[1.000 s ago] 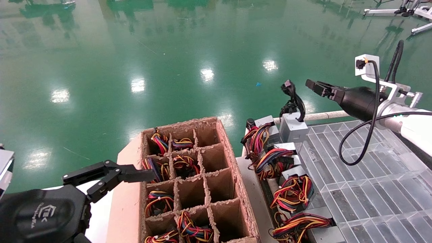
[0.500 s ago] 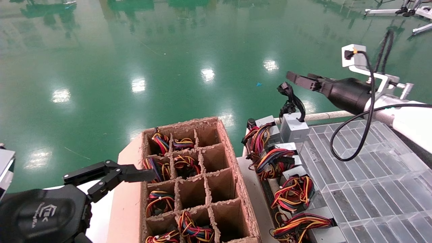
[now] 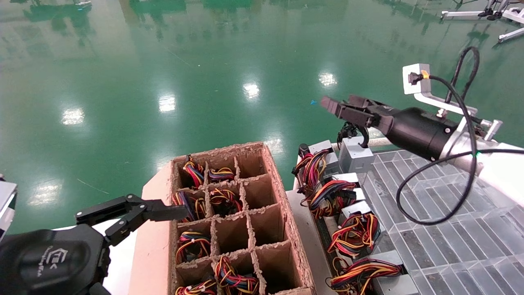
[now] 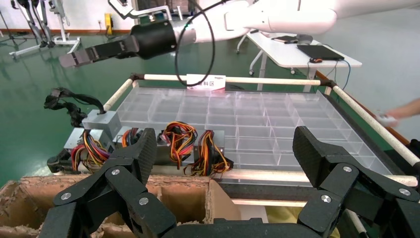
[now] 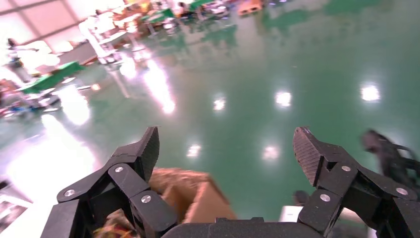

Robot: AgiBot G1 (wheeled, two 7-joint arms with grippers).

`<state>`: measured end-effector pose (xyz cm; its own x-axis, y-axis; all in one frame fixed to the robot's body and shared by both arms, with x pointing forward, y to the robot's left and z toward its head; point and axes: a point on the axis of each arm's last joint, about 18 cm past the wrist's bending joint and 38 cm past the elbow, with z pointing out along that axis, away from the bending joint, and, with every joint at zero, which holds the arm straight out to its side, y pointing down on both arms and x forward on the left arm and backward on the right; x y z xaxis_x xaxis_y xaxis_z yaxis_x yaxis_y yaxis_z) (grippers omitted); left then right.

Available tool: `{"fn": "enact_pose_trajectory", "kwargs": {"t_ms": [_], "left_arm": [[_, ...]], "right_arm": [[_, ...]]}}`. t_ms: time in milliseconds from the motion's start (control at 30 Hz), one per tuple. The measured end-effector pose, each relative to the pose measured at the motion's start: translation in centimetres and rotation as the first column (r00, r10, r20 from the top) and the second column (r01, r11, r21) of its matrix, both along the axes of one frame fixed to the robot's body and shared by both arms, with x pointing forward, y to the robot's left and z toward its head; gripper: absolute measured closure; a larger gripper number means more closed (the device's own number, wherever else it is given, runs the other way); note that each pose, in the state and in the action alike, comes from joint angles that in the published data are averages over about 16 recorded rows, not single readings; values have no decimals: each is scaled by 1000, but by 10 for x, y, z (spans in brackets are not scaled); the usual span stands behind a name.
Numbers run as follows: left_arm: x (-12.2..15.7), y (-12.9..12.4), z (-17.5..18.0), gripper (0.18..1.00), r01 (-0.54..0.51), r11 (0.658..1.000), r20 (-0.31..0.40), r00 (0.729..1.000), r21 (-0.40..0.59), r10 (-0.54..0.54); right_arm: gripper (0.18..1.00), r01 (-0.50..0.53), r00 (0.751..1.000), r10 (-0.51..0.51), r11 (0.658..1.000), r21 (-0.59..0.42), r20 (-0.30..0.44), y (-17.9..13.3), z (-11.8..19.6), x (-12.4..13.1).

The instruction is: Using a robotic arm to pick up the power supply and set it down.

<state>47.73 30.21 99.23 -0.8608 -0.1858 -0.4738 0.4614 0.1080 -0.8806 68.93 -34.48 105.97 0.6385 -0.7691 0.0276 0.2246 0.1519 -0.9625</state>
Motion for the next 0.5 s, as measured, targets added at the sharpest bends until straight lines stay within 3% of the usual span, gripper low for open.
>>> {"fn": "enact_pose_trajectory", "kwargs": {"t_ms": [267, 500], "left_arm": [[0, 0, 0, 184, 0, 1000, 0, 1000, 0, 0], [0, 0, 0, 184, 0, 1000, 0, 1000, 0, 0]], "right_arm": [[191, -122, 991, 124, 991, -51, 51, 11, -10, -31], [180, -170, 982, 176, 982, -80, 71, 15, -14, -47]]}}
